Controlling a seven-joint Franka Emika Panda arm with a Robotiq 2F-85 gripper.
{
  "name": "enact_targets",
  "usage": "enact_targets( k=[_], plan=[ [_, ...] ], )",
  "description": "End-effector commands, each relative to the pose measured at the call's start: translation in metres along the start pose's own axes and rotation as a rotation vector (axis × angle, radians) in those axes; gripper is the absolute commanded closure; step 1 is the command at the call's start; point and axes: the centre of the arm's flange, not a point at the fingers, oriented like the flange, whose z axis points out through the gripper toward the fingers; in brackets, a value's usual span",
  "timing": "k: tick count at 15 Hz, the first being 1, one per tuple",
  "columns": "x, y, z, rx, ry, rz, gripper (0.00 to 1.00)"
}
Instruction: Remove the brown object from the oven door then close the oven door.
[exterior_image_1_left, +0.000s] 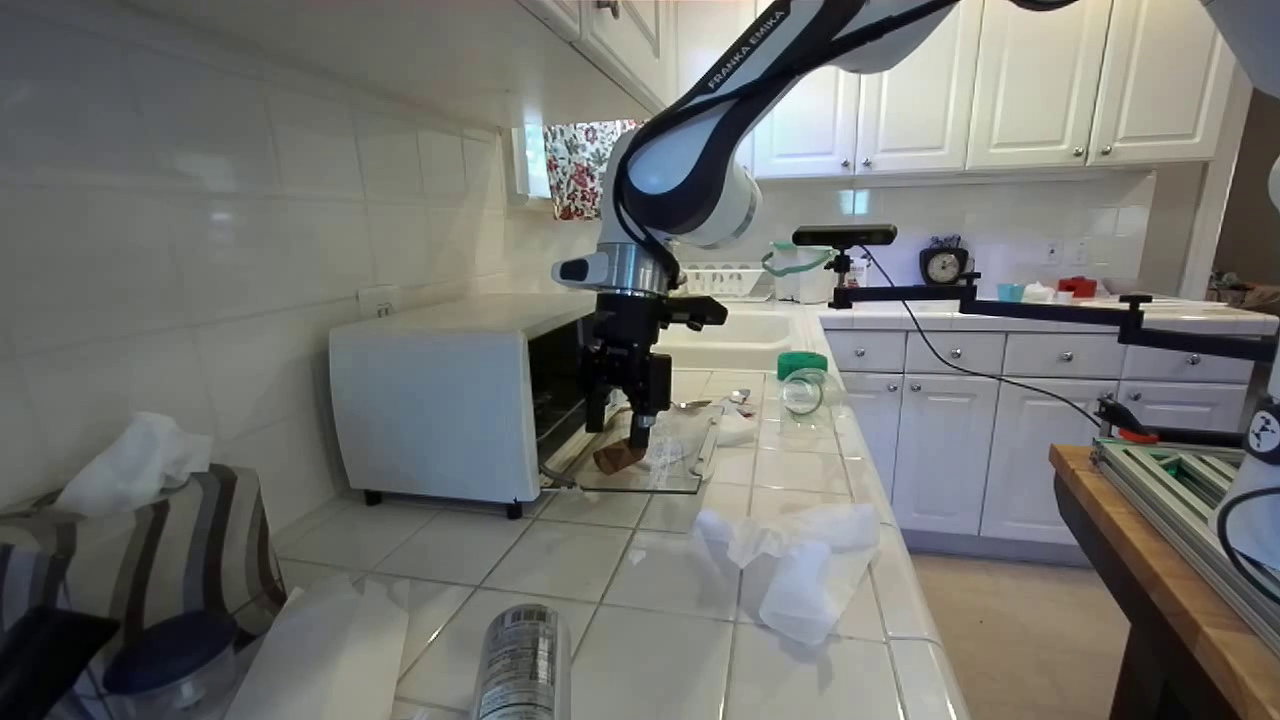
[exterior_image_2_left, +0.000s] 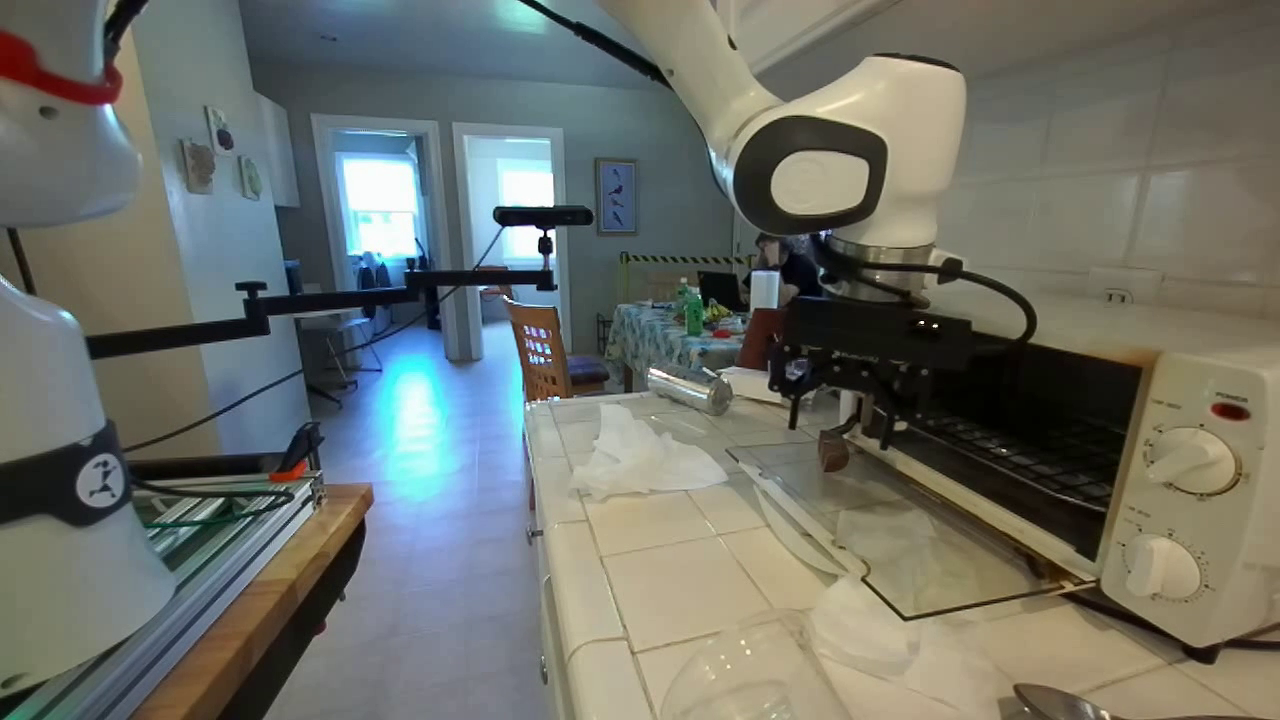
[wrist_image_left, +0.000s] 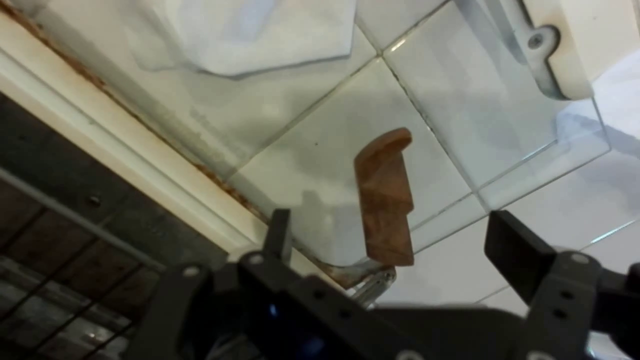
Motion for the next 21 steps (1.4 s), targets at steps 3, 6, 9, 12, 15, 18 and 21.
enact_targets(
  k=[3, 6, 9, 12, 15, 18, 21],
  plan=[
    [0.002, 0.011, 0.006, 0.025, -0.008, -0.024, 0.35],
    [0.0, 0.013, 0.005, 0.026, -0.009, -0.023, 0.58],
    [-0.001, 0.014, 0.005, 0.026, -0.009, -0.021, 0.81],
    [-0.001, 0.014, 0.005, 0.028, -0.009, -0.02, 0.94],
    [0.003, 0.008, 0.002, 0.034, -0.017, -0.017, 0.93],
    [0.022, -0.012, -0.013, 0.05, -0.017, -0.04, 0.93],
    [0.051, -0.033, -0.03, 0.079, -0.013, -0.081, 0.93]
  ],
)
